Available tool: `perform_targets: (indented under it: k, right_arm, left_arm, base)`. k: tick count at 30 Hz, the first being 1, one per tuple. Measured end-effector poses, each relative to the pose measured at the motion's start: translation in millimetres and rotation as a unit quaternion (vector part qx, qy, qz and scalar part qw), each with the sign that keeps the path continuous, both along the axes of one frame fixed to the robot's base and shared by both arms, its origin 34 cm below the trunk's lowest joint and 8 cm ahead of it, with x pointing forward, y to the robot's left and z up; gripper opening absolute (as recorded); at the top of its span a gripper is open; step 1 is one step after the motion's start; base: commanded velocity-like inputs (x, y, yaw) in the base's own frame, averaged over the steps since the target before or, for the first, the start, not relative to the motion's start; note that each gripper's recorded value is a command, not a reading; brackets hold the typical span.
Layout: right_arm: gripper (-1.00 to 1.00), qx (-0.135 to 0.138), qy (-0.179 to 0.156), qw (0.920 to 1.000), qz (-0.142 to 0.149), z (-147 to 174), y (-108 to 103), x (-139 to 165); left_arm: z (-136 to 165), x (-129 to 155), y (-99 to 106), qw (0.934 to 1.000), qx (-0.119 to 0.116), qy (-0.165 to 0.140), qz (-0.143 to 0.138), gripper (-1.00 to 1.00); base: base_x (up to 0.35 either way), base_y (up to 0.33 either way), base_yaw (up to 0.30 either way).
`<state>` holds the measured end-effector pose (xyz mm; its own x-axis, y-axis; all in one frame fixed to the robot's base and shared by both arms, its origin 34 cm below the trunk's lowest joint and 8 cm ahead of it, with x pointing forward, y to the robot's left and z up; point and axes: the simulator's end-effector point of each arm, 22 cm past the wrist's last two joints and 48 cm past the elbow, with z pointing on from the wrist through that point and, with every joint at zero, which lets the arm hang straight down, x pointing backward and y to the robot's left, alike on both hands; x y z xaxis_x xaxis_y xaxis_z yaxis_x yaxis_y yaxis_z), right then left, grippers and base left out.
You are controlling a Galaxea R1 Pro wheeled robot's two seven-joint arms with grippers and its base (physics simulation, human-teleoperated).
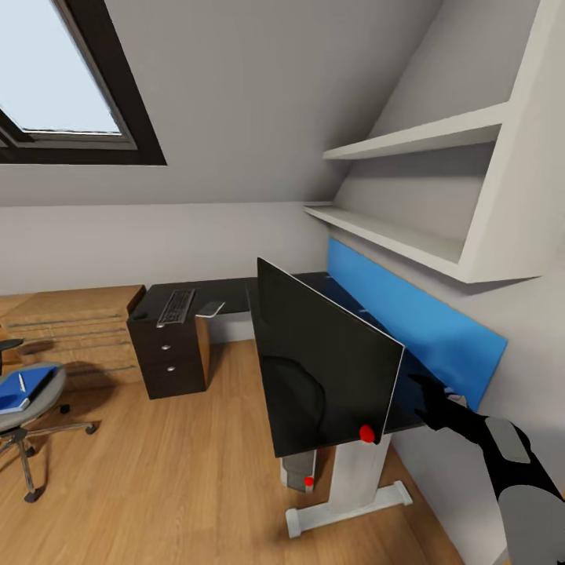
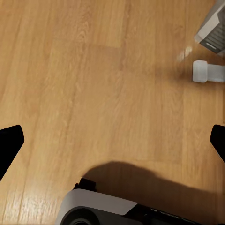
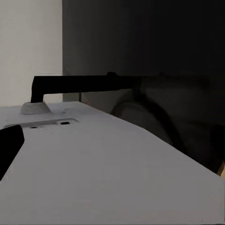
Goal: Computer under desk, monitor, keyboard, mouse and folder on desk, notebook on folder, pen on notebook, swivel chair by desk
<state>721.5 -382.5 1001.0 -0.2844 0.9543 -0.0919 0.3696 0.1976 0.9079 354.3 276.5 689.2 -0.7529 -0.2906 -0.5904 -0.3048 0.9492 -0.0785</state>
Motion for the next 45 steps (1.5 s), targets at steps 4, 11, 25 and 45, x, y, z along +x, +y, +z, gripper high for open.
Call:
perform_targets:
  k: [4,11,25,45]
  right_arm:
    - [1.00,0.000,0.000,1.0000,-0.005,-0.7,-1.8,0.4]
    - [1.00,0.001,-0.002,1.0000,-0.005,-0.1,0.5,1.5]
    - [1.00,0.013,-0.005,0.9998,0.016,-1.1,37.9,6.6]
    - [1.00,0.020,-0.043,0.9981,0.039,14.7,56.8,13.4]
  left_arm:
    - [-0.1,-0.2,0.2,1.0000,0.000,0.000,0.000,1.00]
    - [-0.4,-0.5,-0.2,1.0000,0.000,0.001,0.000,1.00]
    - [-0.1,-0.2,-0.2,1.0000,0.000,0.000,-0.001,1.00]
    - [-0.1,0.0,-0.2,1.0000,0.000,0.000,-0.001,1.00]
  base:
    - [0.031,-0.034,0.000]
    - [0.003,-0.003,0.005]
    - [0.000,0.000,0.227]
    - [-0.092,0.000,0.027]
